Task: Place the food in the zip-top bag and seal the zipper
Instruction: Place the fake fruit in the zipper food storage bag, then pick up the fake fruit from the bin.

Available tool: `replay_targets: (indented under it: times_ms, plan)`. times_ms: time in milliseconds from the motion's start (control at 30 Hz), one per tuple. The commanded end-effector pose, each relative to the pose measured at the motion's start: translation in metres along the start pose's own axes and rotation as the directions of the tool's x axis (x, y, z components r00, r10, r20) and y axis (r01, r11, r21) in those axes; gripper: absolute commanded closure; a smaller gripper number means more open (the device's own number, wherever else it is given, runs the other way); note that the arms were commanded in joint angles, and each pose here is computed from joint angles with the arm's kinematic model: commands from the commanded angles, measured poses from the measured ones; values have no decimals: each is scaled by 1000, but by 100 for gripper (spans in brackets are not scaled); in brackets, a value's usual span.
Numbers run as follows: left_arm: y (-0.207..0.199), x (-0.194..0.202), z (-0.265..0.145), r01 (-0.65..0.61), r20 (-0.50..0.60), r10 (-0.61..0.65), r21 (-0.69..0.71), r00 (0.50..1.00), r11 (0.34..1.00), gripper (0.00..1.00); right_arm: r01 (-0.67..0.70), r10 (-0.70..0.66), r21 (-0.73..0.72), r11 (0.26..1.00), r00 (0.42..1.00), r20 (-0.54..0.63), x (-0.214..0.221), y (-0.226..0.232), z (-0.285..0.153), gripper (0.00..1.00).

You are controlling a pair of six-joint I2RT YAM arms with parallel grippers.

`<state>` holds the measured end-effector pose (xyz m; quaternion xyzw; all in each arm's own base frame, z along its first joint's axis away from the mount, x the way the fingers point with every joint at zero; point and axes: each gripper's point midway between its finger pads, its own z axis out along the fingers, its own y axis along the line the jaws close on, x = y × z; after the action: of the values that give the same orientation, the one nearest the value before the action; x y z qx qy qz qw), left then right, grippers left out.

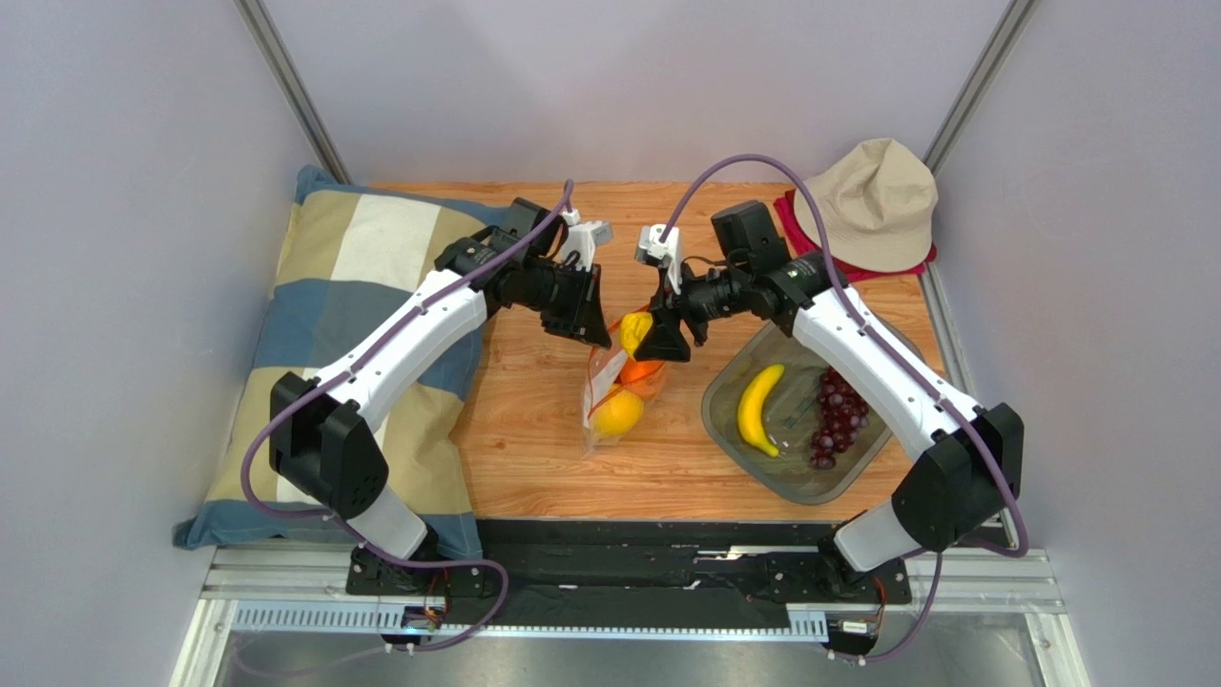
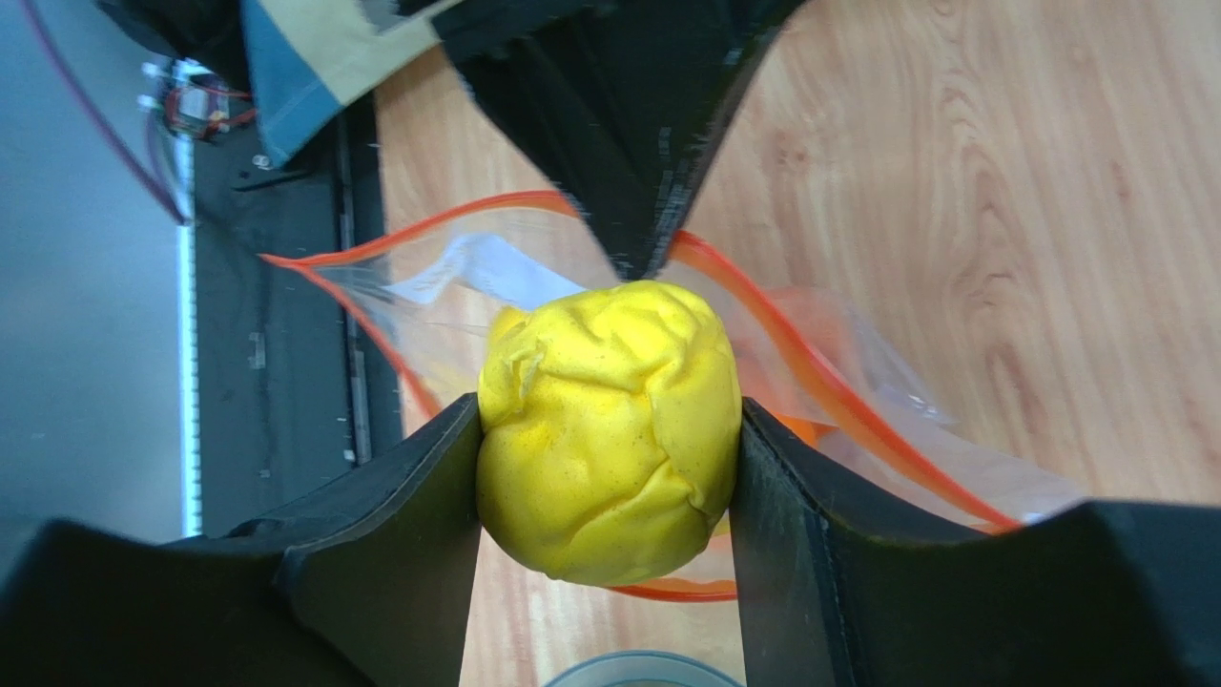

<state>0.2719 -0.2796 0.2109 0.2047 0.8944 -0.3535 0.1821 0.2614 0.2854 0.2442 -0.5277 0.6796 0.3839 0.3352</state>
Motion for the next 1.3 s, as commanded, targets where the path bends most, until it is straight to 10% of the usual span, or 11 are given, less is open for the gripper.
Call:
replay_targets:
  times_ms: [0, 267, 700, 867, 1000, 1267]
  plan:
    - [-14, -15, -14, -49, 67, 46, 37, 997, 998, 100, 160, -160, 129, 979, 987, -4, -16, -32, 0, 52]
    - [-15, -18, -16, -55, 71, 53, 33, 996, 998, 100, 192, -169, 205, 960, 978, -124, -9, -42, -7, 9]
    - [-19, -21, -20, -72, 81, 69, 41, 994, 997, 100, -208, 238, 410, 888, 971, -25, 0, -29, -96, 9]
    - [-18, -17, -20, -69, 76, 66, 40, 995, 997, 100, -336, 476, 572, 749, 872, -111, 98, -41, -160, 7]
    - [-16, -14, -19, -64, 72, 61, 39, 996, 997, 100, -412, 708, 762, 500, 701, -85, 185, -54, -218, 7]
    - [-14, -13, -15, -57, 67, 54, 37, 996, 998, 100, -456, 871, 843, 286, 489, -31, 260, -81, -225, 15]
